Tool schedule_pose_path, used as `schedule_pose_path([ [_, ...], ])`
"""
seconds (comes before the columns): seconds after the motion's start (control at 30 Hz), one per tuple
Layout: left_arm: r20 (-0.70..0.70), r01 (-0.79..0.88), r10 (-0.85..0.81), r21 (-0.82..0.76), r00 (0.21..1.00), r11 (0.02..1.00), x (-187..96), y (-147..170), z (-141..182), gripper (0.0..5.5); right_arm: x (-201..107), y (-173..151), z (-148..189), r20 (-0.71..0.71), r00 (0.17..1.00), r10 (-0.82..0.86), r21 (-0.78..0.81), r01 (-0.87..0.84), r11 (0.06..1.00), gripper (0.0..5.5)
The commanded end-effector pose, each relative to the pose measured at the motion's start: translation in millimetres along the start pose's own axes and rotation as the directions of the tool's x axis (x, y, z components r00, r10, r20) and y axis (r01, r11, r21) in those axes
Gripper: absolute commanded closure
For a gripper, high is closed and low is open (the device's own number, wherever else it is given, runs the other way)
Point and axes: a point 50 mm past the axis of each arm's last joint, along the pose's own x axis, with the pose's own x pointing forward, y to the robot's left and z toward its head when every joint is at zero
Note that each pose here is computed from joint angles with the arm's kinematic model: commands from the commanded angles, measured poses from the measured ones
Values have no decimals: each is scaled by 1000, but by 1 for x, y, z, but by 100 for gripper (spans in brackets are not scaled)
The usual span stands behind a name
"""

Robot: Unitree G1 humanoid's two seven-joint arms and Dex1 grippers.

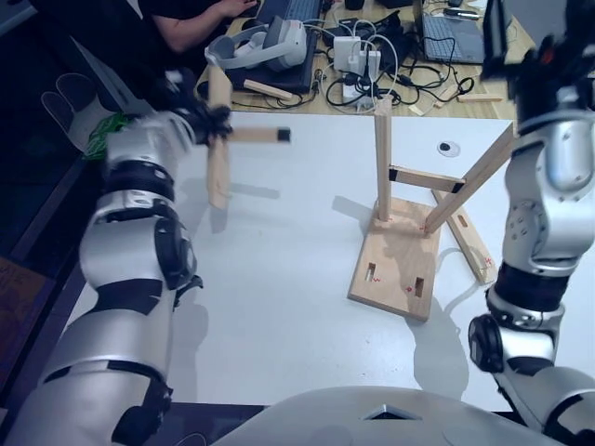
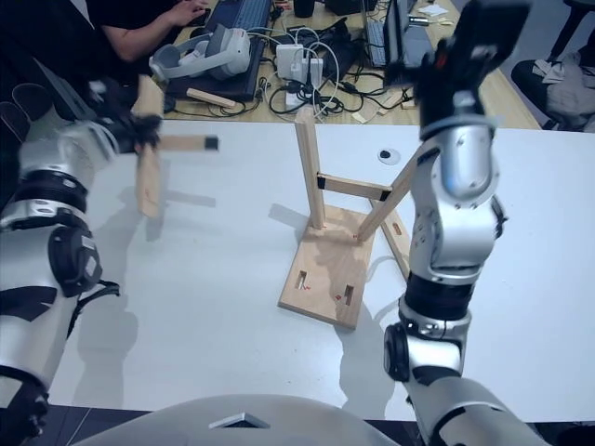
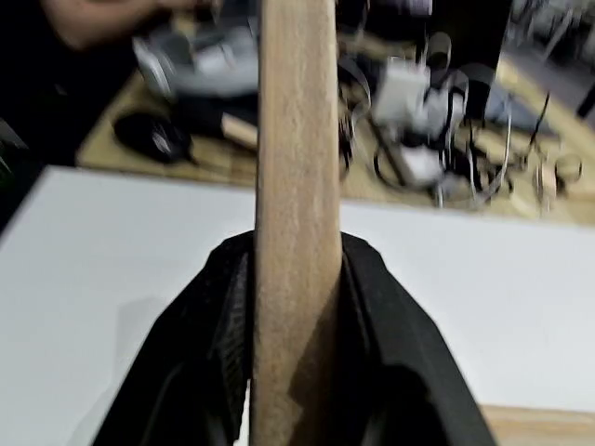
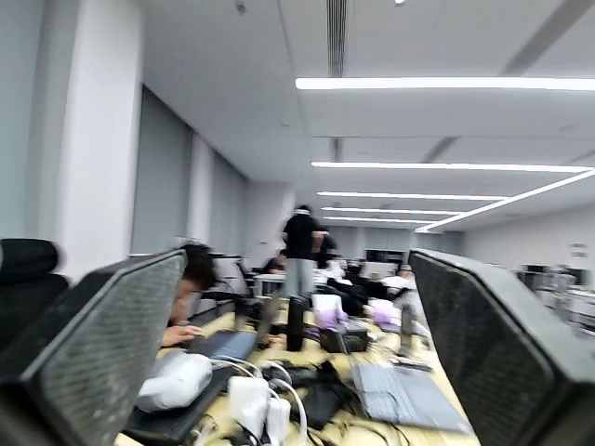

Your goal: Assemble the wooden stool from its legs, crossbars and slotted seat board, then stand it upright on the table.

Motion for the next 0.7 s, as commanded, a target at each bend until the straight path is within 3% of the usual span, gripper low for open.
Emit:
schedule_pose_path([
  [0.03, 416, 115, -36, -168, 909, 979, -15, -24, 58, 448, -6, 44, -16, -255, 854, 453, 247, -395, 885, 153],
  [0.1, 498, 197, -66, -215, 865, 957, -24, -41, 63, 448, -34, 69, -24, -330, 641, 693, 362, -593, 720, 188],
  [0.17, 524, 260, -100, -240, 846, 935, -32, -58, 61, 448, -55, 96, -29, -327, 458, 827, 476, -677, 562, 218],
  [0.2, 520, 291, -128, -246, 845, 924, -35, -68, 57, 448, -60, 110, -32, -312, 393, 865, 526, -687, 502, 238],
  [0.27, 506, 331, -165, -259, 847, 907, -40, -81, 50, 448, -59, 127, -39, -301, 348, 888, 570, -681, 460, 272],
  [0.47, 465, 395, -229, -299, 855, 869, -50, -105, 40, 448, -19, 174, -74, -368, 375, 851, 490, -699, 520, 386],
  [0.57, 460, 408, -241, -307, 855, 860, -54, -109, 40, 448, 8, 184, -79, -357, 469, 808, 437, -681, 588, 448],
  [0.7, 452, 419, -254, -312, 855, 853, -60, -113, 39, 448, 50, 175, -83, -367, 670, 646, 393, -517, 760, 516],
])
